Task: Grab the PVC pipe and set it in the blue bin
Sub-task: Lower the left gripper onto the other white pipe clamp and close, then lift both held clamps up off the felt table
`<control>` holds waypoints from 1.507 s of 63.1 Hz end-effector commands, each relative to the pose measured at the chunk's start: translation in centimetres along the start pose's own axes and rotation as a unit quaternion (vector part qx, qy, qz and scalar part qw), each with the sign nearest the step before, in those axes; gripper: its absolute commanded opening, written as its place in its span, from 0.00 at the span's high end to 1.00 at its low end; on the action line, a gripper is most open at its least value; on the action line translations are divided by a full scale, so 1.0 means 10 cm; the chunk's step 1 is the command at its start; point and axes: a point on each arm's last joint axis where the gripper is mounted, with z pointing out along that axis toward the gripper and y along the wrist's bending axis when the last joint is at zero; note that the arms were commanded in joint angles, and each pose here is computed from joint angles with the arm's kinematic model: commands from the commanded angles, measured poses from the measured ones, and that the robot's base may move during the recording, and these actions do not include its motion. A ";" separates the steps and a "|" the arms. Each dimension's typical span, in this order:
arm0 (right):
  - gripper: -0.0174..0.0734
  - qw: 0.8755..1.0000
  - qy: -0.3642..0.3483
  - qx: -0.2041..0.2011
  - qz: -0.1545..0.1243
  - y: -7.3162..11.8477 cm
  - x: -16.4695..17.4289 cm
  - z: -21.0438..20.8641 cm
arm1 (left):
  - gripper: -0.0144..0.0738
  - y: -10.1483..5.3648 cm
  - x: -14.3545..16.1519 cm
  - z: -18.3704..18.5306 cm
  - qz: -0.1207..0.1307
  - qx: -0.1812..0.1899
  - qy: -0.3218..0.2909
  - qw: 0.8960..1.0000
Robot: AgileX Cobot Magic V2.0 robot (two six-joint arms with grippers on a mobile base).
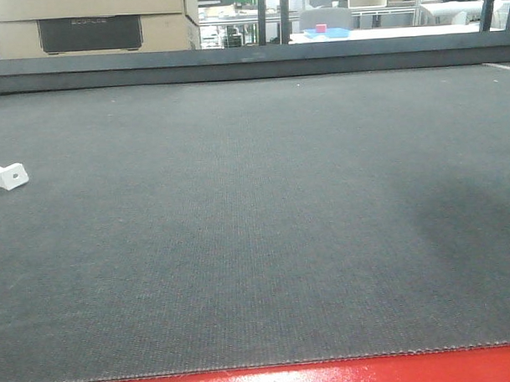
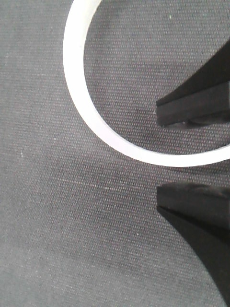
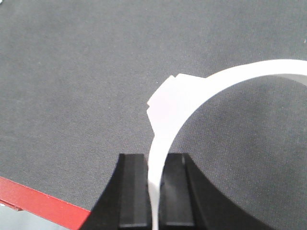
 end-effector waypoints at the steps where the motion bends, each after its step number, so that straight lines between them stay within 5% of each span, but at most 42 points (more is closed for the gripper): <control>1: 0.99 1.000 -0.010 -0.003 -0.004 0.02 -0.01 -0.04 | 0.59 0.03 -0.05 0.00 0.003 -0.004 -0.017 1.000; 56: 0.99 1.000 -0.009 -0.003 -0.004 0.02 0.00 -0.04 | 0.60 0.01 0.09 0.47 0.003 0.001 0.021 1.000; 61: 0.99 1.000 -0.011 -0.004 -0.003 0.02 -0.01 -0.04 | 0.65 0.01 0.08 0.47 0.003 0.000 0.018 1.000; 72: 0.99 1.000 -0.011 -0.005 -0.002 0.02 -0.01 -0.04 | 0.96 0.01 0.06 0.47 0.003 -0.001 0.007 1.000; 95: 0.99 1.000 -0.017 -0.009 0.001 0.03 -0.02 -0.04 | 0.96 0.02 0.04 0.44 0.000 -0.002 -0.001 1.000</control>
